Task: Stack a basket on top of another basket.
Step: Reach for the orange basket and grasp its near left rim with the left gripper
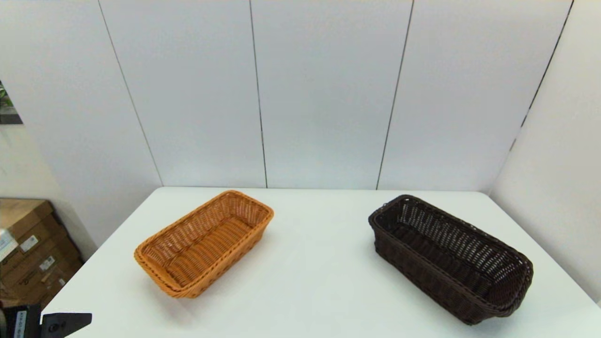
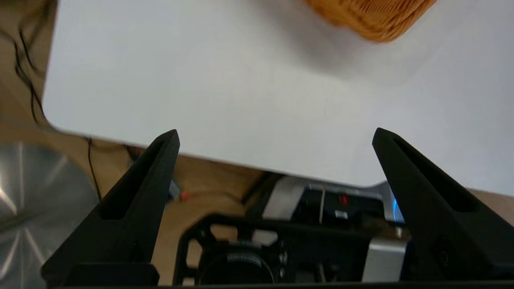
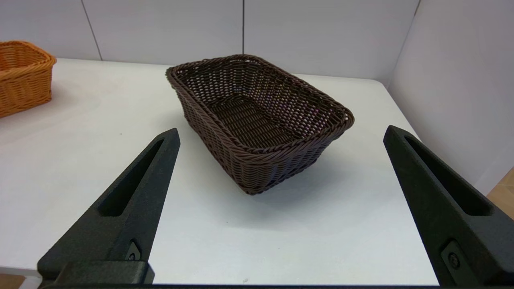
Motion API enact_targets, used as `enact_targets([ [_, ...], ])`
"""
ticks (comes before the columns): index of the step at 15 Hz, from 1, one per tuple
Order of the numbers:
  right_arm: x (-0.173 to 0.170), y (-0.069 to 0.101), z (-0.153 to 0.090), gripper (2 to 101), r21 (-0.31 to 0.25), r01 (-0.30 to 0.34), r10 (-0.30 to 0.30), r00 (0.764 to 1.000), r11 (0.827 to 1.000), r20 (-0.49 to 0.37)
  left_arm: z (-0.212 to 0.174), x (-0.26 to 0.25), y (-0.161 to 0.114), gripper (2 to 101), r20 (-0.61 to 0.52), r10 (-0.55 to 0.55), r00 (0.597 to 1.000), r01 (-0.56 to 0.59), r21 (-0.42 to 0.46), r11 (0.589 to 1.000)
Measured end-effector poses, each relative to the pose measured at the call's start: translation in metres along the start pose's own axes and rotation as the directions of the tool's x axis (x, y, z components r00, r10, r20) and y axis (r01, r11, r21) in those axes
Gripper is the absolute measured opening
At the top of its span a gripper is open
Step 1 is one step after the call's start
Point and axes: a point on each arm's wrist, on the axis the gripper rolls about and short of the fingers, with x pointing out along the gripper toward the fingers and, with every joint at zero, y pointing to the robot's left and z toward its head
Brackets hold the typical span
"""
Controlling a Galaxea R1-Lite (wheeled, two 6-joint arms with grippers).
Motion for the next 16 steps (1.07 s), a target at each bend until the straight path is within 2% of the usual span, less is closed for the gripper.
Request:
enact_targets([
  [3,0.000,0.000,0.000,100.5,0.000,0.000,0.000,1.000,1.000,0.000,0.016,0.006,-0.003,97.8,-0.131,0.026,0.991,-0.036,-0.077,0.996],
  [6,0.000,0.000,0.000,100.5,0.000,0.000,0.000,1.000,1.000,0.000,0.041,0.018,-0.008,97.8,-0.178,0.035,0.983,-0.070,-0.193,0.979],
  [10,0.000,0.000,0.000,100.5,0.000,0.000,0.000,1.000,1.000,0.000,0.080,0.050,-0.015,97.8,-0.237,0.047,0.970,-0.133,-0.361,0.923],
  [16,0.000,0.000,0.000,100.5,0.000,0.000,0.000,1.000,1.000,0.000,0.126,0.134,-0.026,97.8,-0.331,0.065,0.941,-0.226,-0.478,0.849],
])
